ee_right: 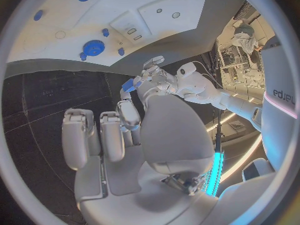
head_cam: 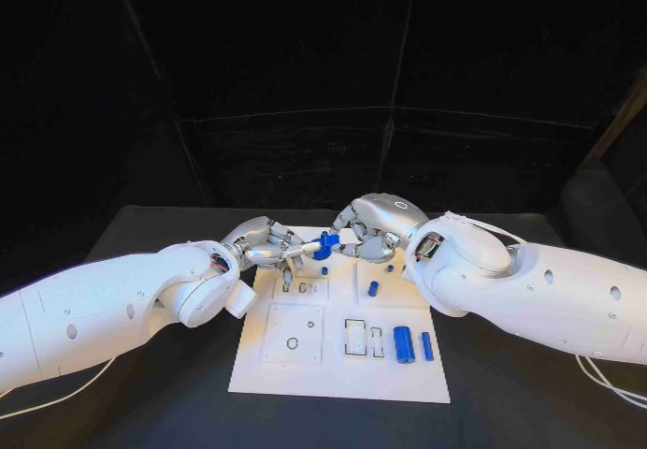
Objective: Assemble the parts on the task board
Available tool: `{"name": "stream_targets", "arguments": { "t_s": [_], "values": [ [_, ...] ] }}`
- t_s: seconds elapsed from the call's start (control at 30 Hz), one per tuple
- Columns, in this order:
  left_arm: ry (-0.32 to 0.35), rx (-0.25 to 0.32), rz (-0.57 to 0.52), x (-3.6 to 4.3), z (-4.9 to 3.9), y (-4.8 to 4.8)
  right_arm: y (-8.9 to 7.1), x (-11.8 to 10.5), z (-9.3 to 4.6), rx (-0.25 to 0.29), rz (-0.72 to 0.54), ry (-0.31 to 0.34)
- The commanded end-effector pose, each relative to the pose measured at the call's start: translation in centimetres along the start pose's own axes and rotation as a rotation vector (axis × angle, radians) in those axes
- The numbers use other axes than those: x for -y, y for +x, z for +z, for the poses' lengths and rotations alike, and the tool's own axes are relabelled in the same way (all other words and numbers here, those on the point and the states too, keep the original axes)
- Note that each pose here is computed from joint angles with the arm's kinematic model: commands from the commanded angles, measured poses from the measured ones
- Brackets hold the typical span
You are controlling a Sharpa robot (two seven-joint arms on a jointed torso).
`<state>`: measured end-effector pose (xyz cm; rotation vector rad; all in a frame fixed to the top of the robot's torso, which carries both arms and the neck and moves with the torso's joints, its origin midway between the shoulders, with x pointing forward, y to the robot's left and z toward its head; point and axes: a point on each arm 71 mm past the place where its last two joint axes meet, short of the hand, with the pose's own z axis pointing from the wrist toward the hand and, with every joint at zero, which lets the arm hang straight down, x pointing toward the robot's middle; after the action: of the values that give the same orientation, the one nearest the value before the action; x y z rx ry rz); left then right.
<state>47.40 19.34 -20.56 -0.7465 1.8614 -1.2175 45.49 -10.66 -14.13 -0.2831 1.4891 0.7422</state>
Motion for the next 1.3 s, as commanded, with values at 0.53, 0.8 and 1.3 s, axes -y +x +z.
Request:
{"name": "stream_targets", "arguments": {
  "t_s": [0.53, 0.8, 1.3],
  "values": [
    [-0.015, -0.01, 0.013, 0.06, 0.0, 0.42, 0.5, -0.4, 0.2, -0.046, -0.058, -0.007],
    [-0.02, -0.015, 0.003, 0.05, 0.06, 0.51, 0.4, -0.7, 0.3, -0.036, -0.065, -0.016],
    [-0.028, -0.018, 0.003, -0.02, 0.3, 0.61, 0.3, -1.5, 0.1, -0.022, -0.071, -0.038]
  ]
}}
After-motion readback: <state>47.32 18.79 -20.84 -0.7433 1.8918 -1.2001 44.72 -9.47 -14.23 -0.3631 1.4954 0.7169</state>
